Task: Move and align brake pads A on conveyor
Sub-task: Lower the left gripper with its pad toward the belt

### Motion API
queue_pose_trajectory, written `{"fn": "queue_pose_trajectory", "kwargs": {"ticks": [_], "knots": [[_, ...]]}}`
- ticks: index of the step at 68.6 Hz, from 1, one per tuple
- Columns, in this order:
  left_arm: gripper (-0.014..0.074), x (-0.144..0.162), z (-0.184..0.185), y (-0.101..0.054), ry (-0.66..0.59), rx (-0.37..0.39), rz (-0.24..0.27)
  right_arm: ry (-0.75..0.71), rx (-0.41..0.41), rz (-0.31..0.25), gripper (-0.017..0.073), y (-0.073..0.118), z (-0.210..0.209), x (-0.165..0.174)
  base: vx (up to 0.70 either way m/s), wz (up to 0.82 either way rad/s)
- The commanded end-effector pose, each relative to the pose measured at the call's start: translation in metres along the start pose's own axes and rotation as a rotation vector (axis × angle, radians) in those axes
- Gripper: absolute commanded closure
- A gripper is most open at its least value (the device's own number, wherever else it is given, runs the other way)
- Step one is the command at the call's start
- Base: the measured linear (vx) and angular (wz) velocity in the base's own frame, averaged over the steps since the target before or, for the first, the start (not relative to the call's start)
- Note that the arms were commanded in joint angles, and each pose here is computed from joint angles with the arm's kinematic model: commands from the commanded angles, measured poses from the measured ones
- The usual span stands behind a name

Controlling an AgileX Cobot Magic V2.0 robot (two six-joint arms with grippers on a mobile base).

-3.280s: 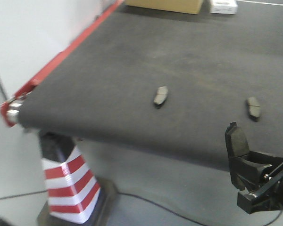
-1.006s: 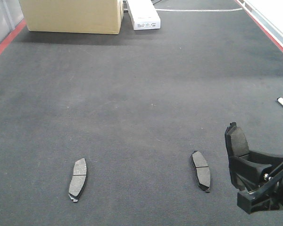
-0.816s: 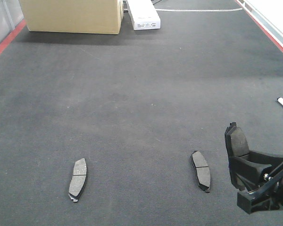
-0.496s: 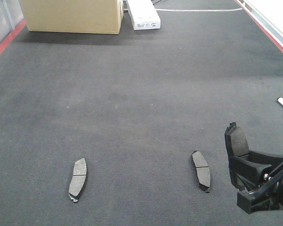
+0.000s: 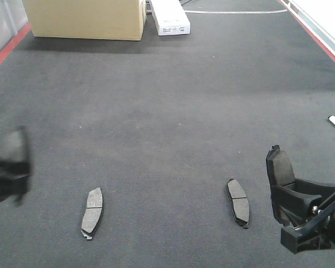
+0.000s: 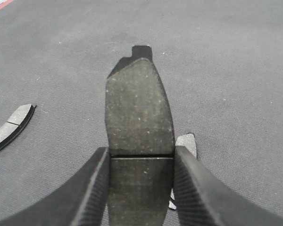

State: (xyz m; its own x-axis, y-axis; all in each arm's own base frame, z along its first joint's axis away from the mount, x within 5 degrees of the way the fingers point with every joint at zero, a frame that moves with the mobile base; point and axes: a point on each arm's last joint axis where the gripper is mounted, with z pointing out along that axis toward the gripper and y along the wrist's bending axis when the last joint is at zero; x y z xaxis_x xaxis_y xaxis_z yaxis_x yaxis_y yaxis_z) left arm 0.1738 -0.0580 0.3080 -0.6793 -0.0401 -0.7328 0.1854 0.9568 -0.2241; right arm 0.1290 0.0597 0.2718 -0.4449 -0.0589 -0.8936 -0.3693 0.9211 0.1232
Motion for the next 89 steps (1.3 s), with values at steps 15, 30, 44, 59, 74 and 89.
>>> {"fn": "queue_pose_trajectory", "kwargs": {"ticks": [15,30,44,59,74,89], "knots": [[0.0489,-0.047,0.059,-0.047,0.013,0.154,0.065,-0.127,-0.007,-0.010,0.0531,0.001,-0.004,-0.019,0.00,0.00],[0.0482,-0.046,0.118,-0.084,0.108,0.195,0.006,-0.127,-0.007,-0.010,0.0531,0.001,-0.004,-0.019,0.00,0.00],[0.0436,-0.026,0.165,-0.097,0.219,0.161,-0.133,-0.127,-0.007,-0.010,0.0531,0.001,-0.004,-0.019,0.00,0.00],[0.0406,-0.008,0.200,-0.095,0.272,0.130,-0.195,-0.127,-0.007,-0.010,0.0531,0.001,-0.004,-0.019,0.00,0.00],[0.0396,0.005,0.214,-0.094,0.333,0.118,-0.280,-0.127,-0.007,-0.010,0.0531,0.001,-0.004,-0.019,0.00,0.00],[0.0379,0.008,0.216,-0.093,0.354,0.111,-0.278,-0.127,-0.007,-0.010,0.0531,0.001,-0.004,-0.019,0.00,0.00]]}}
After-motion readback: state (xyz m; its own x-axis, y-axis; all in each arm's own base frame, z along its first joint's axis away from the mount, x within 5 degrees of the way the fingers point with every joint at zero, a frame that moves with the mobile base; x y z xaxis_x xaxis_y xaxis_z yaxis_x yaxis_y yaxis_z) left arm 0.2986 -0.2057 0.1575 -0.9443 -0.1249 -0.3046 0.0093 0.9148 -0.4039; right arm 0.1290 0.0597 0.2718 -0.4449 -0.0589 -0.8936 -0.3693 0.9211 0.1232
